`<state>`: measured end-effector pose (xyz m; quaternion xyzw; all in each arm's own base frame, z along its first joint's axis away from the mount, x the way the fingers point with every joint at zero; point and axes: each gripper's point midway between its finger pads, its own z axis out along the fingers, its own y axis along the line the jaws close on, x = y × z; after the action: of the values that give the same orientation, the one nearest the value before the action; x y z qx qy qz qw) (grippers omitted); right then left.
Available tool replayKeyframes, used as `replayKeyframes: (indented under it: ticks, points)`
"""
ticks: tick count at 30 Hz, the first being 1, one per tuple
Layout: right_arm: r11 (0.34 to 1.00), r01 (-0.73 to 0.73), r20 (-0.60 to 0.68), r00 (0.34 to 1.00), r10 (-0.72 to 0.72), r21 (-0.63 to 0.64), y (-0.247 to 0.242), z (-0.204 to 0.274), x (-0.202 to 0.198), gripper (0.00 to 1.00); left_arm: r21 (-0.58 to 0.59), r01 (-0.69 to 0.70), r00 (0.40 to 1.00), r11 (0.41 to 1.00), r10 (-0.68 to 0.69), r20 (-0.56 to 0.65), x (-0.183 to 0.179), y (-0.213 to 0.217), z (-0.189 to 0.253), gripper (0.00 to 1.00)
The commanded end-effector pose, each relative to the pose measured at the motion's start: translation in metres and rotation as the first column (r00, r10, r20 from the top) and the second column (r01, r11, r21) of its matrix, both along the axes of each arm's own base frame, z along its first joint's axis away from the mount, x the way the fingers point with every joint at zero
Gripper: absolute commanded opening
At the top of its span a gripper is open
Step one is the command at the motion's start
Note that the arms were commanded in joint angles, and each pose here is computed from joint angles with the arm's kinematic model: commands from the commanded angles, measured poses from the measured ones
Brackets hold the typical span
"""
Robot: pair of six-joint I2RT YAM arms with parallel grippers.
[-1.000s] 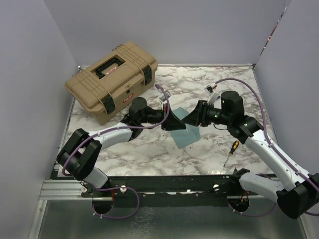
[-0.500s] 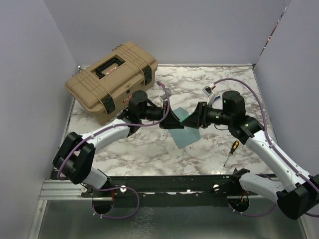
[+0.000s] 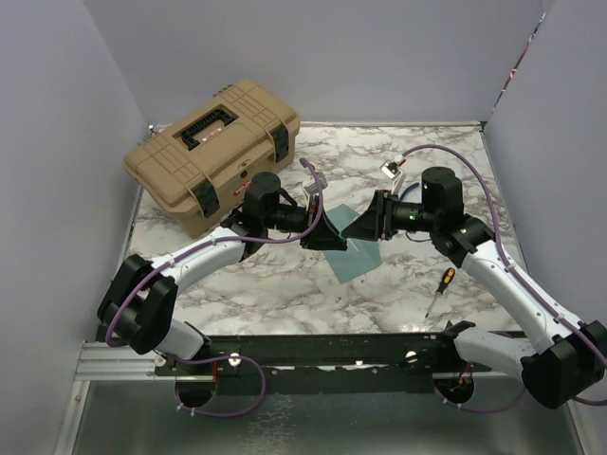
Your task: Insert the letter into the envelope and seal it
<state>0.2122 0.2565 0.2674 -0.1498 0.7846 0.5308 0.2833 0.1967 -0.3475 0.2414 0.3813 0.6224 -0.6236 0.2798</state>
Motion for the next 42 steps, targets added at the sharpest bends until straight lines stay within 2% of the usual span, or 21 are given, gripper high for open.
replayKeyframes:
  ticks: [1,7,10,13,15,16,18,20,21,22,24,28,32,33,35,38,40,42]
  points:
    - [0.993,-0.106,0.025,0.994,0.105,0.05,0.007,0.009,-0.01,0.43,-0.005,0.029,0.999,1.0,-0.028,0.041,-0.004,0.001,0.007,0.0]
    - [0.992,-0.12,0.007,0.993,0.12,0.034,0.008,0.0,-0.011,0.43,0.013,0.025,0.998,1.0,-0.026,0.059,-0.003,0.003,0.005,0.0]
    - [0.992,-0.122,0.004,0.993,0.122,0.036,0.008,0.001,-0.011,0.38,0.03,0.023,0.997,0.999,-0.025,0.067,-0.003,0.004,0.003,0.0]
    - [0.992,-0.124,0.003,0.992,0.123,0.035,0.008,-0.001,-0.011,0.24,0.038,0.018,0.997,0.999,-0.021,0.071,-0.002,0.004,0.002,0.0]
    - [0.992,-0.125,0.005,0.992,0.125,0.032,0.008,-0.002,-0.01,0.07,0.045,0.008,0.998,0.999,-0.011,0.068,0.0,0.004,0.003,0.0]
    - [0.993,-0.119,0.007,0.993,0.119,0.028,0.008,-0.003,-0.009,0.01,0.049,-0.001,0.998,0.999,-0.002,0.065,0.001,0.004,0.003,0.02]
    - [0.997,-0.081,0.021,0.996,0.081,0.012,0.006,-0.004,-0.004,0.0,0.068,-0.032,0.998,0.997,0.028,0.061,0.006,0.004,0.002,0.45]
    - [1.0,-0.017,0.049,0.999,0.017,-0.006,0.002,-0.004,0.004,0.0,0.08,-0.059,0.996,0.995,0.054,0.069,0.009,0.005,0.001,0.77]
    - [1.0,0.024,0.073,0.997,-0.022,-0.017,-0.002,-0.004,0.009,0.0,0.082,-0.077,0.994,0.994,0.071,0.08,0.011,0.006,0.003,0.88]
    - [0.997,0.073,0.102,0.992,-0.07,-0.031,-0.006,-0.005,0.016,0.0,0.088,-0.106,0.991,0.99,0.098,0.094,0.014,0.008,0.002,0.94]
    - [0.983,0.172,0.154,0.975,-0.161,-0.066,-0.016,-0.011,0.029,0.0,0.101,-0.171,0.979,0.98,0.158,0.128,0.02,0.012,0.002,0.99]
    - [0.91,0.385,0.254,0.906,-0.34,-0.157,-0.044,-0.034,0.062,0.0,0.133,-0.33,0.938,0.935,0.309,0.156,0.04,0.025,-0.003,0.99]
    - [0.83,0.513,0.31,0.843,-0.44,-0.218,-0.064,-0.059,0.085,0.0,0.164,-0.501,0.865,0.85,0.487,0.122,0.065,0.037,-0.011,0.98]
    - [0.806,0.546,0.324,0.823,-0.466,-0.23,-0.069,-0.065,0.09,0.0,0.178,-0.547,0.837,0.818,0.536,0.108,0.073,0.04,-0.015,0.92]
    - [0.772,0.581,0.355,0.8,-0.484,-0.258,-0.072,-0.077,0.097,0.0,0.203,-0.608,0.791,0.768,0.609,0.064,0.086,0.042,-0.027,0.7]
    - [0.733,0.608,0.408,0.779,-0.476,-0.306,-0.07,-0.094,0.102,0.0,0.266,-0.641,0.744,0.72,0.668,-0.013,0.103,0.037,-0.054,0.27]
    - [0.724,0.61,0.434,0.775,-0.459,-0.323,-0.063,-0.103,0.106,0.0,0.328,-0.647,0.715,0.688,0.697,-0.055,0.115,0.031,-0.078,0.13]
    - [0.709,0.612,0.461,0.772,-0.438,-0.351,-0.056,-0.113,0.109,0.0,0.374,-0.646,0.69,0.666,0.718,-0.088,0.13,0.021,-0.096,0.06]
